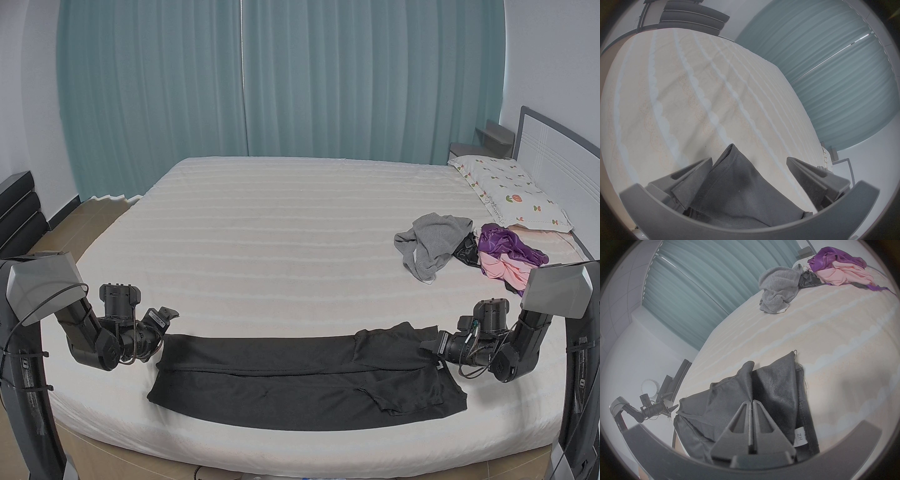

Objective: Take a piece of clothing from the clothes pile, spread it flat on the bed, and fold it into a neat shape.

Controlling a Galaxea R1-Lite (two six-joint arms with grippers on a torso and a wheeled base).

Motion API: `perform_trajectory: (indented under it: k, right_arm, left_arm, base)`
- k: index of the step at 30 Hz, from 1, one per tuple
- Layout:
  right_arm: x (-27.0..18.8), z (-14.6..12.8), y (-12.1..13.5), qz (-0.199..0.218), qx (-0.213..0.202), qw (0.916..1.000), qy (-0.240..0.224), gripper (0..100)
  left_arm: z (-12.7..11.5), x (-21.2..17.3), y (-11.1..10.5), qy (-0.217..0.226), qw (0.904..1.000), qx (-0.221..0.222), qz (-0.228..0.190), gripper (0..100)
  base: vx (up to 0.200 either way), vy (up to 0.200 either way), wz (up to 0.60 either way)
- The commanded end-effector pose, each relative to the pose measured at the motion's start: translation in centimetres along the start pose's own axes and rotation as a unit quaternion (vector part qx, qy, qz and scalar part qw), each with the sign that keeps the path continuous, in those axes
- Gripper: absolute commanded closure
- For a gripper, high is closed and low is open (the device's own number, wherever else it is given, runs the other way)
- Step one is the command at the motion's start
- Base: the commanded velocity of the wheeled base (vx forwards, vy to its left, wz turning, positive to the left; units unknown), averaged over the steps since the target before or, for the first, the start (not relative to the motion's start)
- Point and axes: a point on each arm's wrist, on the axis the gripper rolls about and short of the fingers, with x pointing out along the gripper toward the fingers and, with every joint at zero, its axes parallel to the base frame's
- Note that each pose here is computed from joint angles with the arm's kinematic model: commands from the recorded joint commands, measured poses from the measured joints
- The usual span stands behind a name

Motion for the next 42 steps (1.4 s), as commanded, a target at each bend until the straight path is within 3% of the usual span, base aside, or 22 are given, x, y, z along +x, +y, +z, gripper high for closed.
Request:
perform_trajectory:
  k: [1, 20, 25, 26, 35, 42]
  right_arm:
    - [-0.5, 0.1, 0.2, 0.002, 0.000, 1.0000, -0.003, 100]
    - [-1.7, -0.2, 0.1, -0.006, 0.006, 1.0000, 0.004, 100]
    - [-1.6, -0.5, -0.5, -0.014, 0.013, 0.9998, 0.008, 100]
    - [-1.6, -0.6, -0.5, -0.015, 0.013, 0.9998, 0.010, 0]
    - [-2.1, -0.1, 0.1, -0.012, 0.018, 0.9998, -0.002, 0]
    - [-3.5, 0.2, 2.0, -0.024, 0.066, 0.9972, -0.025, 0]
  left_arm:
    - [0.0, 0.0, 0.1, 0.001, 1.0000, 0.000, 0.001, 0]
    - [-0.6, -0.9, 0.7, 0.012, 0.9998, 0.003, 0.012, 0]
    - [-1.2, -1.5, 1.3, 0.023, 0.9990, 0.031, 0.023, 0]
    - [-1.2, -1.5, 1.4, 0.023, 0.9989, 0.033, 0.024, 0]
    - [-1.6, -1.8, 1.6, 0.031, 0.9984, 0.036, 0.032, 0]
    - [-2.1, -1.7, 1.8, 0.035, 0.9978, 0.039, 0.042, 0]
  base:
    - [0.000, 0.000, 0.00]
    - [0.000, 0.000, 0.00]
    - [0.000, 0.000, 0.00]
    - [0.000, 0.000, 0.00]
    - [0.000, 0.000, 0.00]
    - [0.000, 0.000, 0.00]
